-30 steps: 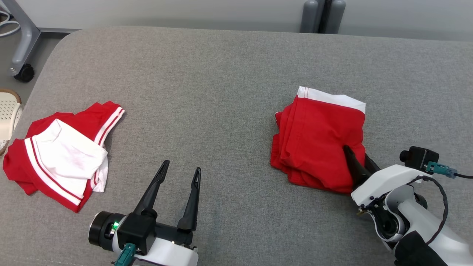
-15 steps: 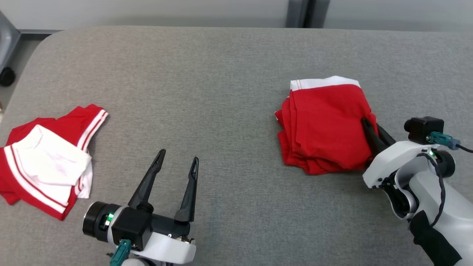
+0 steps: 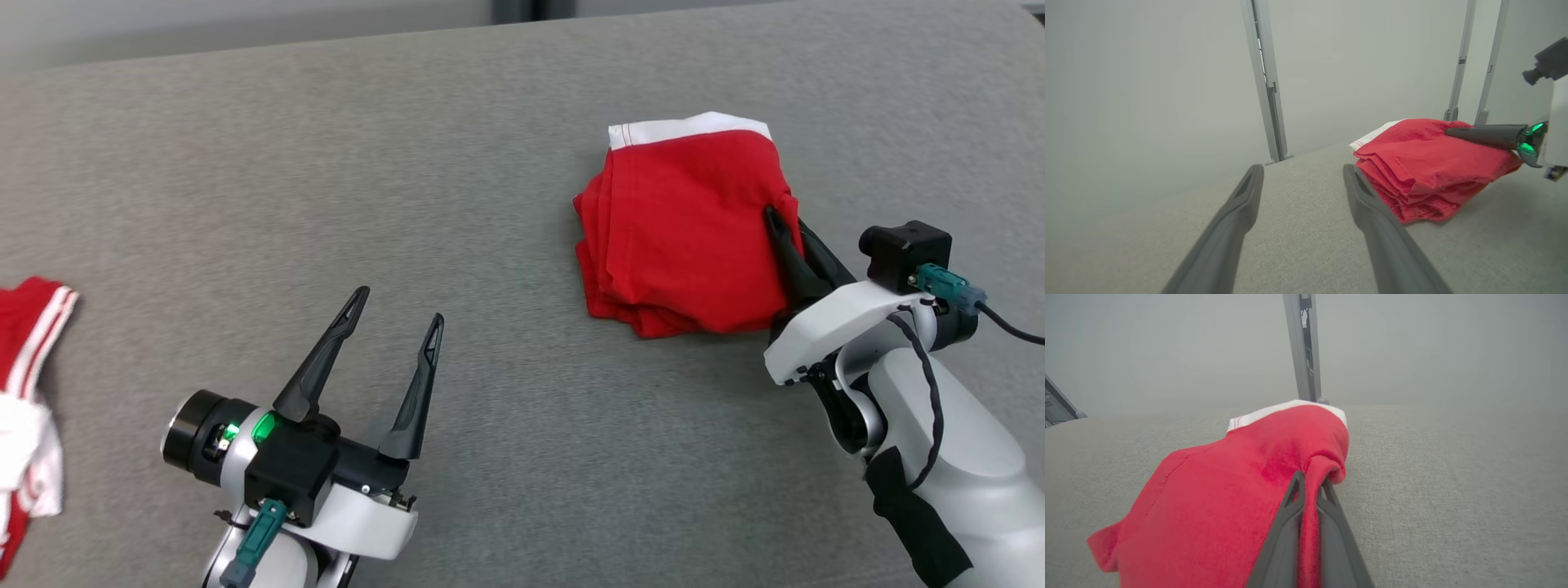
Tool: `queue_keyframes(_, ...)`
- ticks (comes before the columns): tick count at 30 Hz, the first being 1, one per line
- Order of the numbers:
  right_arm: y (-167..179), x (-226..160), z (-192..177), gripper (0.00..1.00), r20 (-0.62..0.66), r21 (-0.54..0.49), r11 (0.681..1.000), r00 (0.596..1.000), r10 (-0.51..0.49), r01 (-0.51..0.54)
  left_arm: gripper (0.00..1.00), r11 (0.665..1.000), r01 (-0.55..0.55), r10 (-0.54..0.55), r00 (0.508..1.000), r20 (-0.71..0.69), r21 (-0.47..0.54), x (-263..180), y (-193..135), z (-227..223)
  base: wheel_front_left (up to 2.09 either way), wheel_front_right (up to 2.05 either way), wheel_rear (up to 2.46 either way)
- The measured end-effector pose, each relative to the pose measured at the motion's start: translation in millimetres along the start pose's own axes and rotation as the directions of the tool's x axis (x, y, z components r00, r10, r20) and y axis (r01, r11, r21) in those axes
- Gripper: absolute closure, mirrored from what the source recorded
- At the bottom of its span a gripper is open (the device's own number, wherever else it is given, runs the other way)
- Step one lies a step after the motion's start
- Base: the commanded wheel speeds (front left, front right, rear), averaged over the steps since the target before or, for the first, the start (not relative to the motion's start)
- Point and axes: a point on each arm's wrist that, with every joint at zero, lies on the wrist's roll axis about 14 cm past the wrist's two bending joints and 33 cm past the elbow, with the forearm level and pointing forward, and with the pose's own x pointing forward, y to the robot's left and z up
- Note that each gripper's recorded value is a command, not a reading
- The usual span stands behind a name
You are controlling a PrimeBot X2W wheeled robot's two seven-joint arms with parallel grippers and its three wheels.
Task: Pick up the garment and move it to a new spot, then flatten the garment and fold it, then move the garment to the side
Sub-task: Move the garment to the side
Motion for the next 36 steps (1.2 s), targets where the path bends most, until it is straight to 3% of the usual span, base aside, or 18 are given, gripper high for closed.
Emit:
queue_keyframes(12,-55,-37,-1,1.0,0.008,-0.006,0.984,0.984,-0.177,0.177,0.0,0.971,0.24,-0.24,0.97,0.033,-0.016,44,-60,-12,0.0,0.0,0.0)
queue_keyframes(17,-83,-45,-2,1.0,-0.009,-0.049,0.969,0.97,-0.242,0.241,0.0,0.947,0.317,-0.313,0.947,0.067,-0.058,59,-82,-14,0.0,0.0,0.0)
queue_keyframes(20,-106,-46,-1,1.0,-0.028,-0.127,0.955,0.962,-0.272,0.266,0.0,0.931,0.358,-0.352,0.932,0.092,-0.068,67,-92,-15,0.0,0.0,0.0)
queue_keyframes(25,-143,-42,9,1.0,-0.048,-0.296,0.915,0.953,-0.3,0.273,0.0,0.914,0.399,-0.388,0.912,0.131,-0.071,81,-98,-16,0.0,0.0,0.0)
queue_keyframes(36,-203,-22,15,1.0,-0.098,-0.581,0.784,0.937,-0.336,0.22,0.0,0.906,0.417,-0.406,0.905,0.127,-0.074,98,-87,-38,0.0,0.0,0.0)
